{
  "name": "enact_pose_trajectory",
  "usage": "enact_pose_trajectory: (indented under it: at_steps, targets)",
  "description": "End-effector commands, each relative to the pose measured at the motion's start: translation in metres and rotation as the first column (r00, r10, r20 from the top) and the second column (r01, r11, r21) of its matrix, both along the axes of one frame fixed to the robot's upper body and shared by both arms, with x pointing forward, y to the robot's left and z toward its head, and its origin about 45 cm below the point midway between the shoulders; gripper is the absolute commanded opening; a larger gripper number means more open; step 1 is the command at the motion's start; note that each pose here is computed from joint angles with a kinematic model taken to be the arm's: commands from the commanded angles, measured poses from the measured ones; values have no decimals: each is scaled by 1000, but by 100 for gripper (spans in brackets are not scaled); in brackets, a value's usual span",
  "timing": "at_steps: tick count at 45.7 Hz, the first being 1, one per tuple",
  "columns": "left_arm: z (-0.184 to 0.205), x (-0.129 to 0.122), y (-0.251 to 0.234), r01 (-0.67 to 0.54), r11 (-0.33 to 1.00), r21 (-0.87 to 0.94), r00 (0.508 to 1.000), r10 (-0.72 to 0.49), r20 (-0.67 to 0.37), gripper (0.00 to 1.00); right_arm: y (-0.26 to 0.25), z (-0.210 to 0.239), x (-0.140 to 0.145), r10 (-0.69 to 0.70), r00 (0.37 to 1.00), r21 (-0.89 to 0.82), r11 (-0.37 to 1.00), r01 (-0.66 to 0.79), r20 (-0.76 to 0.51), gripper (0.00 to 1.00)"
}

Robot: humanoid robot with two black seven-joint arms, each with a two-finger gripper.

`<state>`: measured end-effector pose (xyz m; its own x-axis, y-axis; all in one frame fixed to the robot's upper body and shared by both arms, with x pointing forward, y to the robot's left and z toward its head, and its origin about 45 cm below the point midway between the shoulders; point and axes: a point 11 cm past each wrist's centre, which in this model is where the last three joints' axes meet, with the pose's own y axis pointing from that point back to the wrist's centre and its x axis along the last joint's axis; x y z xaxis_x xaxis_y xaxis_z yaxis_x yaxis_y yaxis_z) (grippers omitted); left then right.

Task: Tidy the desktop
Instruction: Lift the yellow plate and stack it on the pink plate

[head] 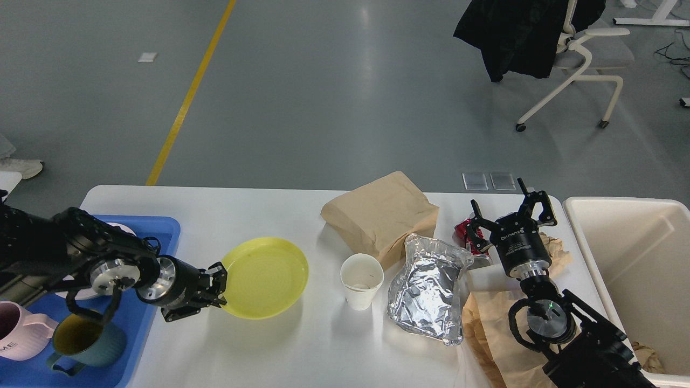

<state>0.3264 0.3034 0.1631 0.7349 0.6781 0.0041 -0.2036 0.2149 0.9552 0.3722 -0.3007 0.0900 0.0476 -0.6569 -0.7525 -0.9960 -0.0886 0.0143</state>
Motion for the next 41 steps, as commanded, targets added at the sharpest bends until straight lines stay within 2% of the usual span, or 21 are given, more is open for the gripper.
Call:
enact_pose_trajectory:
  at_steps: [1,11,16,21,30,35,41]
  targets:
    - [60,-7,3,36,999,17,999,-36,-9,0,0,0,0,1,1000,0,1000,-1,-1,100]
    - [146,-11,7,66,997,44,997,-68,41,0,0,0,0,0,1000,0,1000,0,0,100]
    - [158,-11,16,56,998,29,998,-57,31,0,0,0,0,0,1000,0,1000,0,0,100]
    - [164,1,54,-22,998,55,997,17,76,0,0,0,0,0,1000,0,1000,0,0,100]
    - [129,-1,169,-195,975,109,980,189,63,0,0,0,0,1,1000,1,1000,-1,1,100]
    - [118,-7,230,-294,945,144,953,279,115,0,0,0,0,1,1000,1,1000,-1,1,100]
    - [98,-5,268,-353,919,177,929,322,181,0,0,0,0,1,1000,1,1000,-1,1,100]
